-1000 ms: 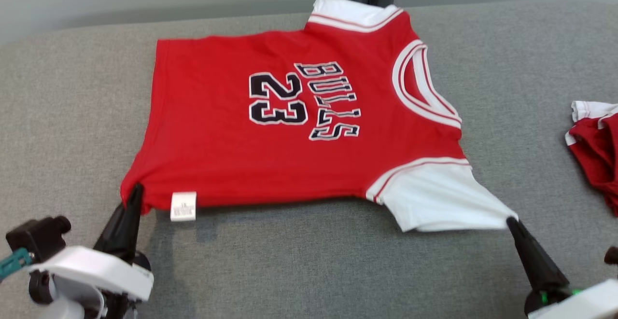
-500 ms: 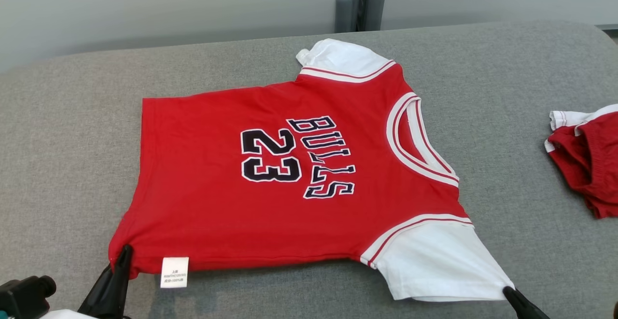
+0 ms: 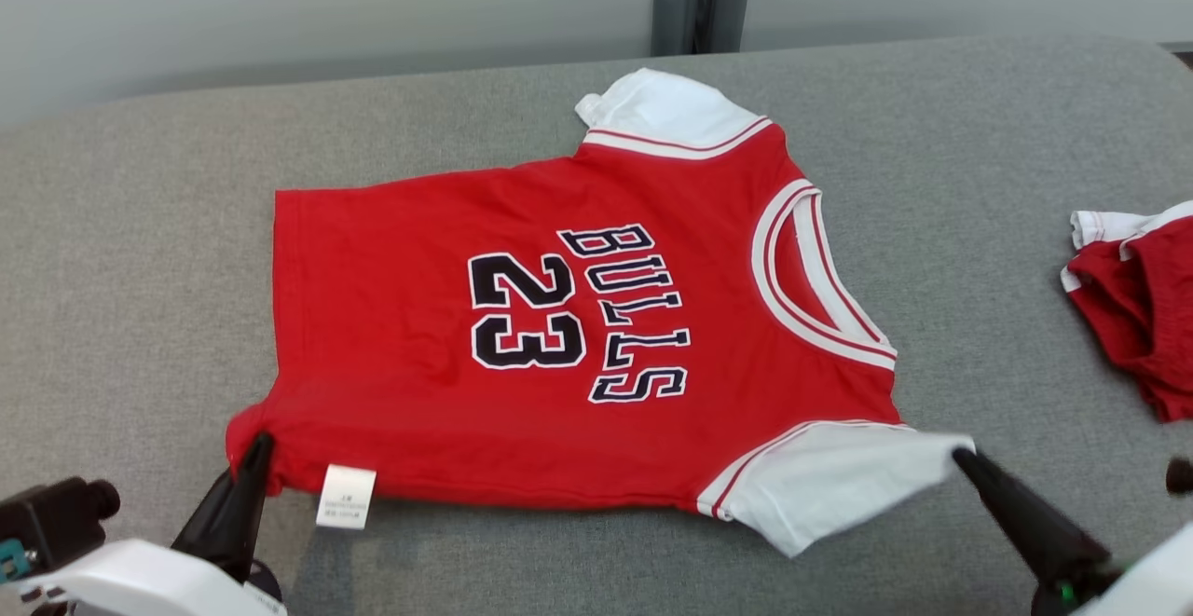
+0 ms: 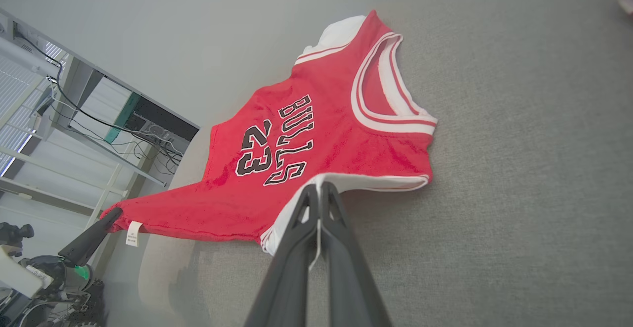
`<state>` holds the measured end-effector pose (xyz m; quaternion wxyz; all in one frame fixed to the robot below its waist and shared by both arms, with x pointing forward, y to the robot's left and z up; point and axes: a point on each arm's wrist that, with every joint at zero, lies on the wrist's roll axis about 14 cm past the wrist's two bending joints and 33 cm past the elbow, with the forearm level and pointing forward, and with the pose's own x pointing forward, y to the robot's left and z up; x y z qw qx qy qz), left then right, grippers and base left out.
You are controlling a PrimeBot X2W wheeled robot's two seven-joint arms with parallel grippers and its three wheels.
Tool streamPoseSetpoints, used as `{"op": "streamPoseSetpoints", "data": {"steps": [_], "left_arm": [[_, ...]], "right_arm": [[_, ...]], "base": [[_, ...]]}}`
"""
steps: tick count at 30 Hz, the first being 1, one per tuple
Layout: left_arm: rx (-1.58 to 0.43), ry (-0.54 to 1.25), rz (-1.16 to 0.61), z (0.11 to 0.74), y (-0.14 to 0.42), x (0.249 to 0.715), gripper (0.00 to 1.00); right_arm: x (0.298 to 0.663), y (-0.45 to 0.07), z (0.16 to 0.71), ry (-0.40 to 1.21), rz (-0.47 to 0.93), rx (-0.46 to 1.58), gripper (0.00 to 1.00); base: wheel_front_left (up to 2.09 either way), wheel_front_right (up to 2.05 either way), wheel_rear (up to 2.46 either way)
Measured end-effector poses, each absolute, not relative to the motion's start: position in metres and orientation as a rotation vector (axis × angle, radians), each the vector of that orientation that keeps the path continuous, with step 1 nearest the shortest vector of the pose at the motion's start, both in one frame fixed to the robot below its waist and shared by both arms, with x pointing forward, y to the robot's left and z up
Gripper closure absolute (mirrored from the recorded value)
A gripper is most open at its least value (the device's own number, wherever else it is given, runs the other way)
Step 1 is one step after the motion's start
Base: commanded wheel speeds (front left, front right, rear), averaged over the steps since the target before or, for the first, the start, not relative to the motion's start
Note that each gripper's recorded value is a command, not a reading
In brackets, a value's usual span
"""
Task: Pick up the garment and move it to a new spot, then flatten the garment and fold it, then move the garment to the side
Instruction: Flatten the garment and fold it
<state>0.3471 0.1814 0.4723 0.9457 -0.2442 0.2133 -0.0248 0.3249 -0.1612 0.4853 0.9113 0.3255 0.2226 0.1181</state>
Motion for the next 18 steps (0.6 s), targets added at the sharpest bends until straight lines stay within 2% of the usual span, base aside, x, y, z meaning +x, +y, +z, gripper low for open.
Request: {"op": "streamPoseSetpoints", "data": {"steps": [7, 18], "left_arm": [[-0.511, 0.460, -0.067, 0.459, 0.178, 0.380, 1.00], [-0.538, 0.542, -0.035, 0.421, 0.187, 0.408, 1.00]], "right_arm": [[0.388, -0.149, 0.496, 0.427, 0.320, 0.664, 1.00], [0.485, -0.139, 0.477, 0.419, 0.327, 0.686, 1.00]], "base": [[0.00, 0.00, 0.00], [0.00, 0.00, 0.00]]}}
